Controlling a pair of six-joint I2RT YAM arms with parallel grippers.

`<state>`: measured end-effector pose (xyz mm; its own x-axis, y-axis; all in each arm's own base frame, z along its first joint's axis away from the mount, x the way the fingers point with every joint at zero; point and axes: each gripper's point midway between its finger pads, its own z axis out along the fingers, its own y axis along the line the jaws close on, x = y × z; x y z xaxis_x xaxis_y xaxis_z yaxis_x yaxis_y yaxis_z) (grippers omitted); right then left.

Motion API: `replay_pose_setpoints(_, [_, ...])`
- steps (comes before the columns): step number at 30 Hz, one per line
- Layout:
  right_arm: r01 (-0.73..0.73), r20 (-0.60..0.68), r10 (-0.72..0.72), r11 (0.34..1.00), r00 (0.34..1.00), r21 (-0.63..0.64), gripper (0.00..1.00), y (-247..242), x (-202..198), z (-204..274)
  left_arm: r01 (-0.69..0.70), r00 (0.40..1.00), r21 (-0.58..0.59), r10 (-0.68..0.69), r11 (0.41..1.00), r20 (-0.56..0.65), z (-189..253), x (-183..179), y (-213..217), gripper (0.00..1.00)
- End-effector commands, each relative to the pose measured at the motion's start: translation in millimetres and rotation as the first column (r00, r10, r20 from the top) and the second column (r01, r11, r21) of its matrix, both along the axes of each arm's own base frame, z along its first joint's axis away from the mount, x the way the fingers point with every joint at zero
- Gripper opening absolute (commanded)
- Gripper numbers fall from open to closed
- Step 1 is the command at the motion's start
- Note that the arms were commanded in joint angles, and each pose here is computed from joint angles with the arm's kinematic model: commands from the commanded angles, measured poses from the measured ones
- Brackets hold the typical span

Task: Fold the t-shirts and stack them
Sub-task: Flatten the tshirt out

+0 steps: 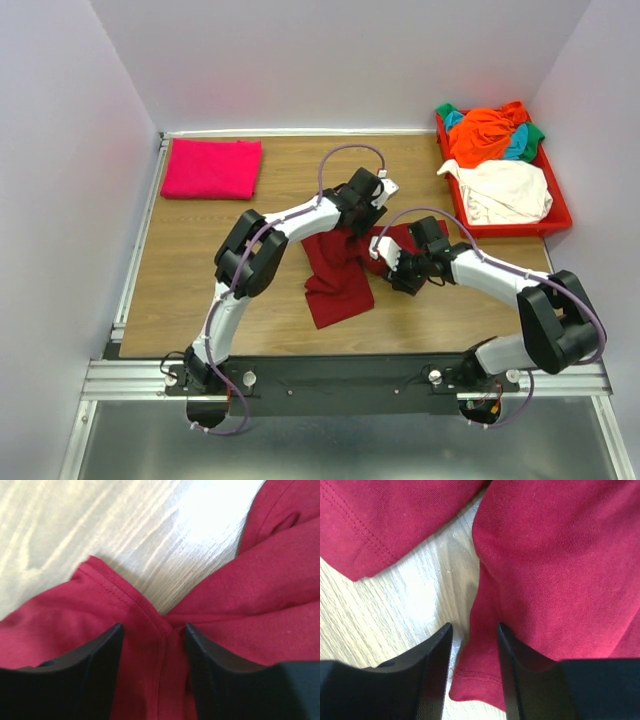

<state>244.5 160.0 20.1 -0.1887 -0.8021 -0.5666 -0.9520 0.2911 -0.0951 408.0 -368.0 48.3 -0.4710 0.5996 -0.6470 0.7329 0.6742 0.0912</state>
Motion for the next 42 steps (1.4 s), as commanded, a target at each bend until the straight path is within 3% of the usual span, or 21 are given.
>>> replay_pose_setpoints(1, [0.023, 0.009, -0.023, 0.999, 1.0, -0.027, 0.42, -3.3, 4.9, -5.2, -0.014, 0.999, 0.083, 0.016, 0.996, -0.028, -20.5, -2.9, 8.6, 0.5])
replay_pose_setpoints(8, [0.068, 0.071, -0.069, 0.997, 0.995, 0.022, 0.09, 1.3, 16.5, 23.5, -0.024, 1.0, 0.048, 0.024, 0.999, 0.003, 4.0, -3.2, 9.9, 0.15])
replay_pose_setpoints(12, [0.134, 0.158, -0.139, 0.99, 0.978, 0.038, 0.01, -6.0, 25.8, 52.3, -0.038, 0.998, -0.033, 0.039, 0.999, 0.041, 43.3, -8.3, 17.0, 0.0])
replay_pose_setpoints(16, [0.186, 0.233, -0.189, 0.982, 0.954, 0.037, 0.01, -19.5, 26.3, 75.1, -0.033, 0.997, -0.201, 0.045, 0.979, 0.059, 92.4, -21.4, 31.3, 0.0])
replay_pose_setpoints(21, [0.25, 0.318, -0.261, 0.965, 0.911, 0.078, 0.01, -29.2, 34.0, 107.9, -0.014, 0.994, -0.417, 0.058, 0.909, 0.093, 155.1, -46.9, 61.5, 0.0])
replay_pose_setpoints(27, [0.374, 0.395, -0.382, 0.922, 0.835, 0.101, 0.01, -43.6, 67.6, 145.7, -0.03, 0.98, -0.56, 0.134, 0.828, 0.146, 195.6, -58.8, 118.0, 0.0])
replay_pose_setpoints(36, [0.555, 0.503, -0.587, 0.799, 0.635, 0.231, 0.01, -80.0, 161.0, 217.7, -0.14, 0.922, -0.614, 0.329, 0.777, 0.206, 216.8, -24.3, 203.8, 0.0])
replay_pose_setpoints(42, [0.621, 0.494, -0.654, 0.739, 0.573, 0.259, 0.01, -95.5, 206.3, 223.1, -0.169, 0.901, -0.624, 0.376, 0.763, 0.216, 221.2, -8.4, 231.1, 0.0])
